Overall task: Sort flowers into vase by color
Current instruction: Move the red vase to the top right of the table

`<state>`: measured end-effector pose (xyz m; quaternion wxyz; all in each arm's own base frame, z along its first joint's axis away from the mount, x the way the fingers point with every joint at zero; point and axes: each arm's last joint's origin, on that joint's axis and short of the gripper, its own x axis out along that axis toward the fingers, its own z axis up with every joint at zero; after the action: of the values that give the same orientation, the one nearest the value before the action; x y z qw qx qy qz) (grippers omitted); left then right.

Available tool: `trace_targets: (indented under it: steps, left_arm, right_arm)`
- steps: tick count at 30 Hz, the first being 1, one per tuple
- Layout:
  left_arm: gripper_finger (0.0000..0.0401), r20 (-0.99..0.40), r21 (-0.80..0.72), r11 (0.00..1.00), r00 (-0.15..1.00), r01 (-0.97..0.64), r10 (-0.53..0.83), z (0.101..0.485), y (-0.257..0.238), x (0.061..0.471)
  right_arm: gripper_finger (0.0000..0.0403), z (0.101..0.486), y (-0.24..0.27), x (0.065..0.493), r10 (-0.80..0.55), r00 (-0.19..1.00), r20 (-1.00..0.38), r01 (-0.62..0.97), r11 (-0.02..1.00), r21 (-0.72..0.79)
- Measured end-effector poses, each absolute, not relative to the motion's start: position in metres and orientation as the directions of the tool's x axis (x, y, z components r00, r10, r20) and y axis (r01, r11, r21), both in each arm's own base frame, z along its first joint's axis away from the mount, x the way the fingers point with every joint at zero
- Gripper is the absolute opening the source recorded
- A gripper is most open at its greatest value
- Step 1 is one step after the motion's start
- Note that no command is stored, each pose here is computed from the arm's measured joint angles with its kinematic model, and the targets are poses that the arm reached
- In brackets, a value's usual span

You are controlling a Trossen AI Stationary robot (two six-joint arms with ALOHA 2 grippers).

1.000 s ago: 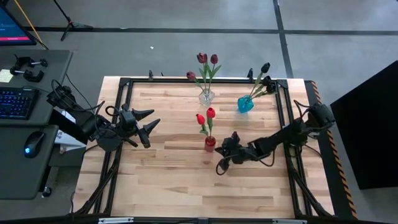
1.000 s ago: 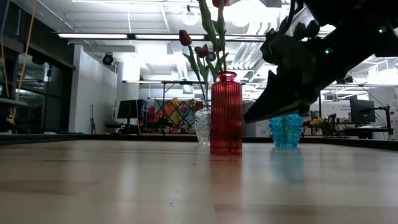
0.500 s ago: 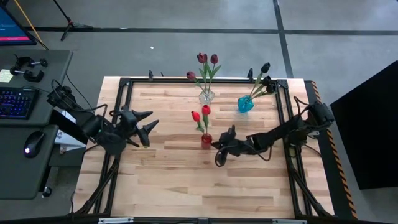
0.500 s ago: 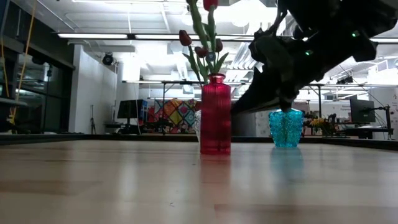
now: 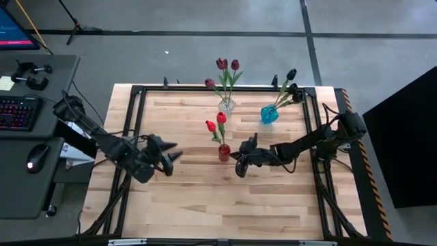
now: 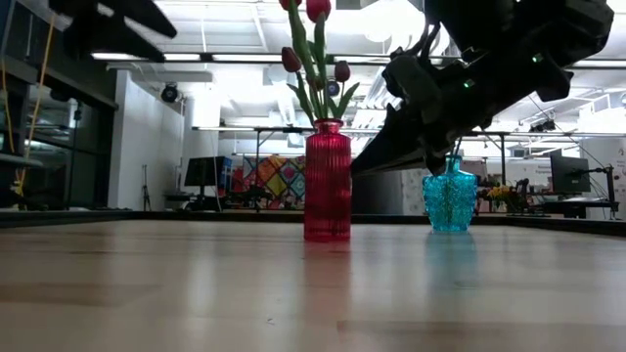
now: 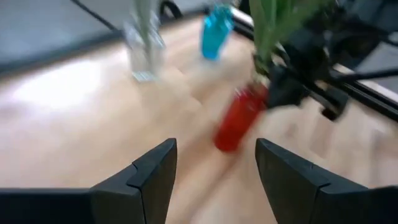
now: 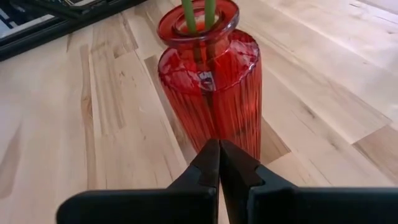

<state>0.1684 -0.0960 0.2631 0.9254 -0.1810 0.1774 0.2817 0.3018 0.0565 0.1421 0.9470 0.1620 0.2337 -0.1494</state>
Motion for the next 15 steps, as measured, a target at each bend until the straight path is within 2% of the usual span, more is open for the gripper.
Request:
trace_targets:
  steps: [8, 15]
  left_arm:
    - [0.0207, -0.427, -0.462, 0.775, 0.874, -0.43, 0.231, 0.203, -0.114, 0.181]
    - [0.0207, -0.383, -0.577, 0.737, 0.914, -0.351, 0.135, 0.162, -0.12, 0.187]
  right_arm:
    - [0.0, 0.141, 0.058, 0.305, -0.193, 0.865, -0.464, 0.342, 0.903, 0.261]
    - [0.0, 0.126, 0.066, 0.335, -0.145, 0.861, -0.487, 0.308, 0.912, 0.272]
